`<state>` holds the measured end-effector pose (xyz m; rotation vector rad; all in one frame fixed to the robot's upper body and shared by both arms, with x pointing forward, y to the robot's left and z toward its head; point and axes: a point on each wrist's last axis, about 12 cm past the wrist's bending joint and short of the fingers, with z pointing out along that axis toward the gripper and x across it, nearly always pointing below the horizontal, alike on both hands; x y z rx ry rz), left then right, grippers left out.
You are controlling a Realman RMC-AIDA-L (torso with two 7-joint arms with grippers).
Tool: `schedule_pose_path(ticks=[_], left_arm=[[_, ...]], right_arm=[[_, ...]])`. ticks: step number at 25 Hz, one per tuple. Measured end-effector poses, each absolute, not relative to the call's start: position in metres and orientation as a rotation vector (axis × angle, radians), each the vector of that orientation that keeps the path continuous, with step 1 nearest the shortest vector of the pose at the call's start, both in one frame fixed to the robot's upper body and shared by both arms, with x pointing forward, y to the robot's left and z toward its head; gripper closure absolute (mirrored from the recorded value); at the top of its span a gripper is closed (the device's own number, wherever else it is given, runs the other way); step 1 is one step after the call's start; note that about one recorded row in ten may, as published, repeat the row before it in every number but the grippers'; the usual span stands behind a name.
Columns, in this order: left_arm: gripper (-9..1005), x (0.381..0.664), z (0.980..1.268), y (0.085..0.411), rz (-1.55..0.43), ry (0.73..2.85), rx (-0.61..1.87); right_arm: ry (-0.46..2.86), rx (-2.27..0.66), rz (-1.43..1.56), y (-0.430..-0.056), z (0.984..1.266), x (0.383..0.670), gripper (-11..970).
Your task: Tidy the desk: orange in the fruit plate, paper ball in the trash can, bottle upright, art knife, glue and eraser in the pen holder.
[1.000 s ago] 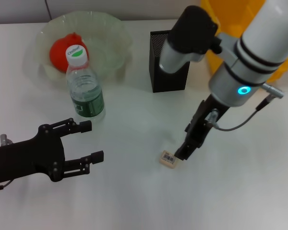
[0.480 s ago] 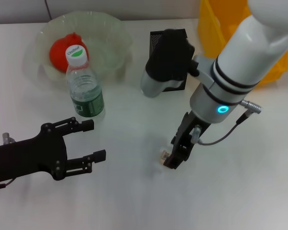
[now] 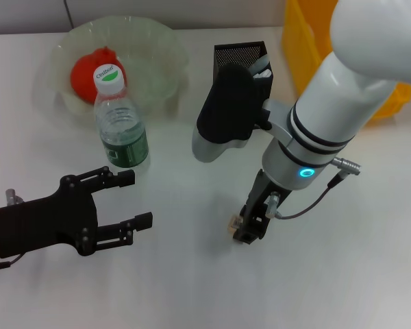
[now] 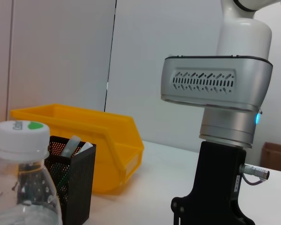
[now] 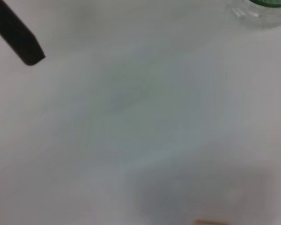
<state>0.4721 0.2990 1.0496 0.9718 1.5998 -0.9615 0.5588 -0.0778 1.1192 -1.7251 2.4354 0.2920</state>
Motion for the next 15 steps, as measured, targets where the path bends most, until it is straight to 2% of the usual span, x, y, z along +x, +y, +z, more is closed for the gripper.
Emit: schedule_pose_path(ticks=[3,8,9,12,13,15], left_arm=[[211,0.472,1.049,0.299,-0.959,1.601,0.972],[211,0.472,1.049,0.299,-0.958,1.601,0.972],[211,0.472,1.049,0.300,-0.956,1.602,0.969],[211,0.472,1.049,0.300,-0.956,1.602,0.967],[211,0.471,1.049,0.300,-0.957,1.602,0.965],[211,0.471,1.049,0.300,-0.960,1.600,0.964]], right_arm=[[2.431,-1.734,0.287,-0.077,1.118,0.558,518],[2.416,-1.734,0.306,-0.076,1.123,0.556,681],[2.416,-1.734,0.306,-0.076,1.123,0.556,684],[2.410,-1.671,0.361,-0.081,1.135,0.558,692],[2.400,-1.576,0.427,-0.090,1.149,0.565,695],[2.383,-1.501,0.470,-0.098,1.160,0.571,700]])
